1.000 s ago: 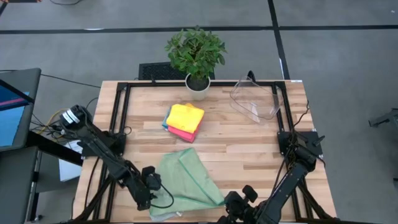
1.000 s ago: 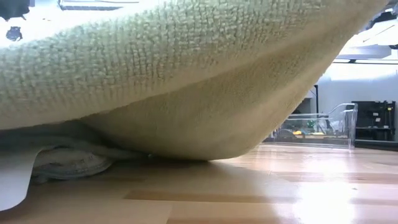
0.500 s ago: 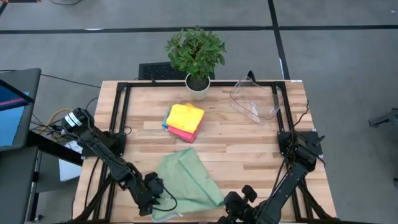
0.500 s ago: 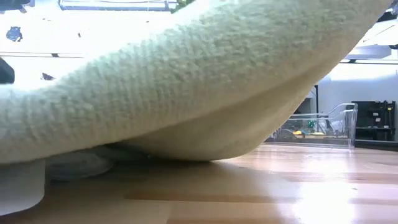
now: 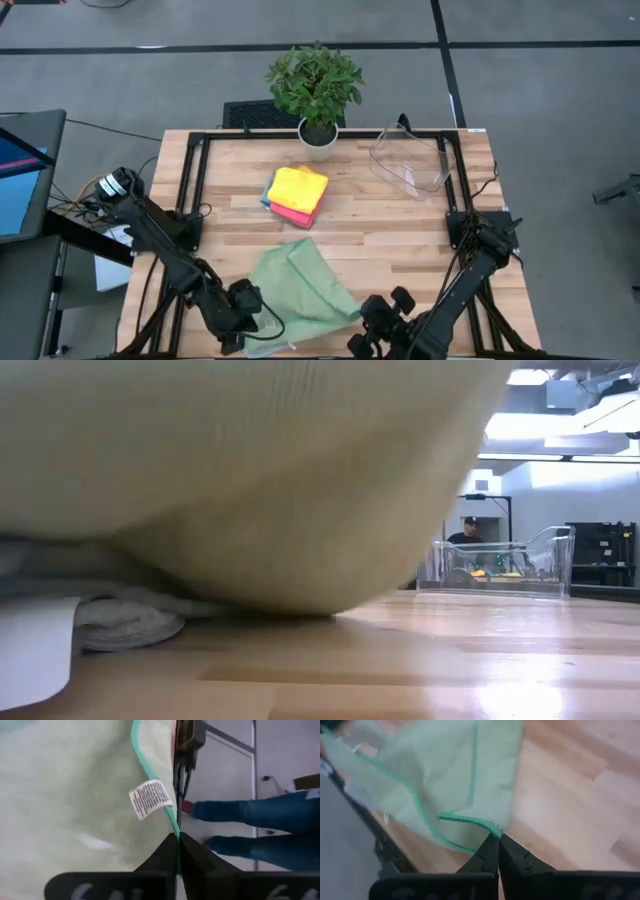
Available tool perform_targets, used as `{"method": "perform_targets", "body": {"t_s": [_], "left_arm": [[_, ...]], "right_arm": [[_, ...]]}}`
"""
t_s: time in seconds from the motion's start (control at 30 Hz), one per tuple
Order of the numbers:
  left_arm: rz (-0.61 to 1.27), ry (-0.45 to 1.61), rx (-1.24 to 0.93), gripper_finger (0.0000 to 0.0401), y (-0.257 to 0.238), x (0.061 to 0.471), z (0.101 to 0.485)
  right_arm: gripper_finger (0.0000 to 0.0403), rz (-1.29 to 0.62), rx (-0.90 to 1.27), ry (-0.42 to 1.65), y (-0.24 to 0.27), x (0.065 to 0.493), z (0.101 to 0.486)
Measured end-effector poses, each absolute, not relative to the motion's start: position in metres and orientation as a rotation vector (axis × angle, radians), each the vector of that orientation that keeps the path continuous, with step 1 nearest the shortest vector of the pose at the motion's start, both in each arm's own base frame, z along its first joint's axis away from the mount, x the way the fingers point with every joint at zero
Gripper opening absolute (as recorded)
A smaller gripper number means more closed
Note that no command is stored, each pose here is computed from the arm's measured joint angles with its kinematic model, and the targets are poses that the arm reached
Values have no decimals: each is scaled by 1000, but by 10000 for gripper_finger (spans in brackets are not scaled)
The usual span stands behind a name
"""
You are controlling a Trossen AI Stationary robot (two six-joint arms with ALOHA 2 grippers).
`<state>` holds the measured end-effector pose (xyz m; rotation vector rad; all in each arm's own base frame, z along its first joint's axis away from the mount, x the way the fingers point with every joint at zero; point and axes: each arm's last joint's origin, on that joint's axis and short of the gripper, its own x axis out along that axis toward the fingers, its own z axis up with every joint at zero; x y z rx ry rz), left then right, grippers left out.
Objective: Fold microfiber towels
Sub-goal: Fold the light green microfiber towel
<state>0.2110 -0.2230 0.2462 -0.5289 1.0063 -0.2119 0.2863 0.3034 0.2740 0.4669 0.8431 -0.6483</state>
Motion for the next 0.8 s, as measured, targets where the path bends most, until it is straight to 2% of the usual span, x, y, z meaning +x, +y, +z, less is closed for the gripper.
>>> {"method": "perform_targets", "body": {"t_s": [0.17, 0.47, 0.6, 0.8], "left_arm": [[-118, 971, -384, 1, -207, 211, 308], [101, 852, -158, 0, -136, 225, 407], [198, 843, -78, 0, -100, 224, 434], [323, 854, -34, 0, -58, 220, 455]], "right_arm": [[23, -746, 495, 750, 274, 264, 315], [22, -709, 610, 534, 227, 244, 380], [19, -727, 554, 406, 204, 244, 399], [20, -765, 385, 409, 151, 244, 428]]}}
